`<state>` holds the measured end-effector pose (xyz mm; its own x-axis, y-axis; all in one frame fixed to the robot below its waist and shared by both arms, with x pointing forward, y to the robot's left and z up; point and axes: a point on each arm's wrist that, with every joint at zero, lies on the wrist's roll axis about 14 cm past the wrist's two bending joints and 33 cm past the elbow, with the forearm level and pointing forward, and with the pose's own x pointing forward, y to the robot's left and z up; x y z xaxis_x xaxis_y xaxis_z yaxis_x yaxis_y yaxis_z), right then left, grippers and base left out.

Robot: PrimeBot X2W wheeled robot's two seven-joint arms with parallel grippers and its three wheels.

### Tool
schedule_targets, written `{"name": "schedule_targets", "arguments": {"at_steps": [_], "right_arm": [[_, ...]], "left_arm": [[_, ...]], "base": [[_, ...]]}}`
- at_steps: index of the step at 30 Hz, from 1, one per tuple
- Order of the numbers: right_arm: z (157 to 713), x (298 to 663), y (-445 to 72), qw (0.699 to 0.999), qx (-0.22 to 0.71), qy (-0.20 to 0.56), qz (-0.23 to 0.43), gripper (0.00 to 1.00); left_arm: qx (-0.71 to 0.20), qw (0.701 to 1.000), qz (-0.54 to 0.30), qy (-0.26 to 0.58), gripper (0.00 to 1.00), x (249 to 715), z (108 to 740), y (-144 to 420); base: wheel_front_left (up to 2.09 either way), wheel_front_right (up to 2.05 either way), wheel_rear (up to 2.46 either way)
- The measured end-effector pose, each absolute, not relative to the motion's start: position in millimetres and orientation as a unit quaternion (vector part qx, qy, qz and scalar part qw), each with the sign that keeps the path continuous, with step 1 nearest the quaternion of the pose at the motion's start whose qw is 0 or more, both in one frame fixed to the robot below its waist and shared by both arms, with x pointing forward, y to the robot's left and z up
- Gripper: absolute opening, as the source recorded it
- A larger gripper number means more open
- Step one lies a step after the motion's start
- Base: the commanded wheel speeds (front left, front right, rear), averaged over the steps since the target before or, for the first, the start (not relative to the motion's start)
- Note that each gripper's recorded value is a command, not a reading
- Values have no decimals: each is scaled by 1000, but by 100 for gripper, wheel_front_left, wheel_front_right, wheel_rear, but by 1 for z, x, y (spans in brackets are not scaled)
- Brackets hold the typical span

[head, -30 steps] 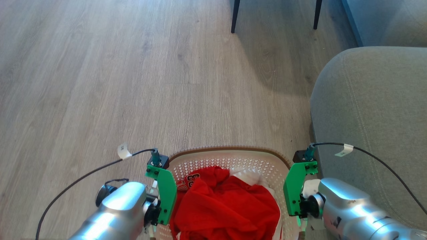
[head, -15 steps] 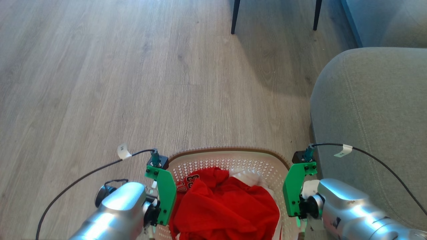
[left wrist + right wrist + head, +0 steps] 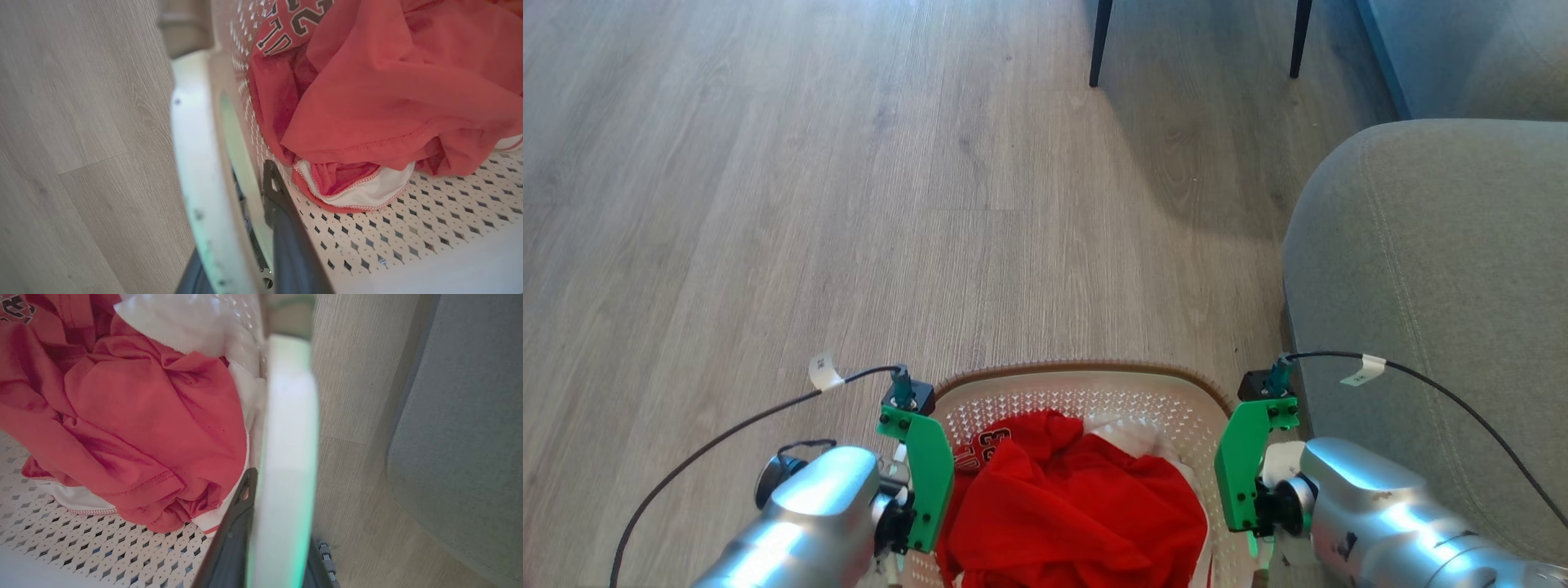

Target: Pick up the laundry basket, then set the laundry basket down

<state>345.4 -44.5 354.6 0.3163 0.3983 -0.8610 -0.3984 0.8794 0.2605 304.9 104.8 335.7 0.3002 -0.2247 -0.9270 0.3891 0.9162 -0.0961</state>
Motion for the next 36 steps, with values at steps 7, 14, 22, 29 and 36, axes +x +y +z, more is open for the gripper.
{"name": "schedule_targets", "arguments": {"at_steps": [7,14,22,29,36], "right_arm": [[351,345,-45,809,1,534,245,0],[337,345,-47,802,9,545,244,0],[312,353,-54,794,26,559,238,0],[292,376,-62,796,38,559,230,0],[261,389,-70,792,52,566,221,0]], "left_arm": [[72,799,-192,565,0,304,332,104],[67,791,-197,576,0,304,321,102],[58,779,-211,588,0,313,302,94],[58,779,-220,584,0,334,285,84],[55,776,-230,585,0,348,261,75]], "base": [[0,0,0],[0,0,0],[0,0,0],[0,0,0],[0,0,0]]}}
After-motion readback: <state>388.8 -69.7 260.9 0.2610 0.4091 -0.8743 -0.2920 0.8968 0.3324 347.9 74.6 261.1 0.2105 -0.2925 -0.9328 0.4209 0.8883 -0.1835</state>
